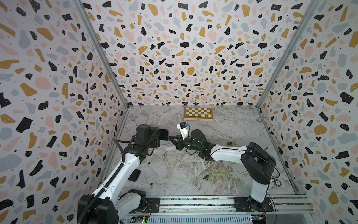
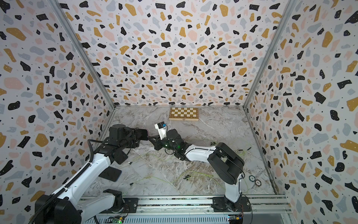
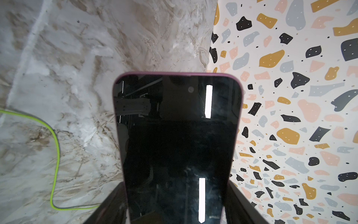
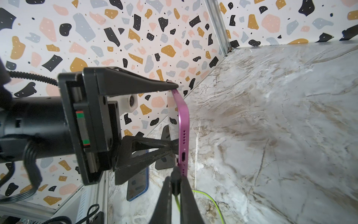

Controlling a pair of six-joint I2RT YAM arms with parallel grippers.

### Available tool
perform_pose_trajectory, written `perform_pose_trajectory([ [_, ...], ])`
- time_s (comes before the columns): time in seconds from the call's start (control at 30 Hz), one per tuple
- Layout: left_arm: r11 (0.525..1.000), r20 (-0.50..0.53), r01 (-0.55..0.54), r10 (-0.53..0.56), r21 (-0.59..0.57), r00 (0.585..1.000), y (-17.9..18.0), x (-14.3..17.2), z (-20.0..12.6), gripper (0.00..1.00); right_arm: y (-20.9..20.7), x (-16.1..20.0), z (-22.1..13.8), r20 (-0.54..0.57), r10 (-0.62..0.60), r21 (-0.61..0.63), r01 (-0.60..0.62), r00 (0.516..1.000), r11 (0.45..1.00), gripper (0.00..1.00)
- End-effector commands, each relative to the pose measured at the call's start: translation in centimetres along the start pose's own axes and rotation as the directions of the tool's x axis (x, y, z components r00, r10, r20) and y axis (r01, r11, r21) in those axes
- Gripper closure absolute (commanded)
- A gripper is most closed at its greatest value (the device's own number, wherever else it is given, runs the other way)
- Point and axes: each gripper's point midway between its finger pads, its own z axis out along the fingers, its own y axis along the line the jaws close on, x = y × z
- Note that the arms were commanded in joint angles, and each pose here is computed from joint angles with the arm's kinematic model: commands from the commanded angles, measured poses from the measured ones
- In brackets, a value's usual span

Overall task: Plug wired earphones into phones
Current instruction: Insert the wired earphone into the phone.

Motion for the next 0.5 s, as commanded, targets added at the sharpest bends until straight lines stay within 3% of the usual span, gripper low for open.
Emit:
perform_pose_trajectory([
  [0.0, 0.996, 0.0, -0.004, 0.004, 0.088, 1.0, -2.0, 0.3, -0.9, 0.39, 1.4, -2.5, -0.3, 0.063, -0.037, -0.02, 0.039, 0.997, 0.999, 1.0],
  [0.47, 0.996, 0.006, -0.007, 0.006, 0.087, 1.0, -2.0, 0.3, -1.1, 0.4, 1.3, -3.5, -1.4, 0.118, -0.048, 0.008, 0.047, 0.992, 0.999, 1.0],
])
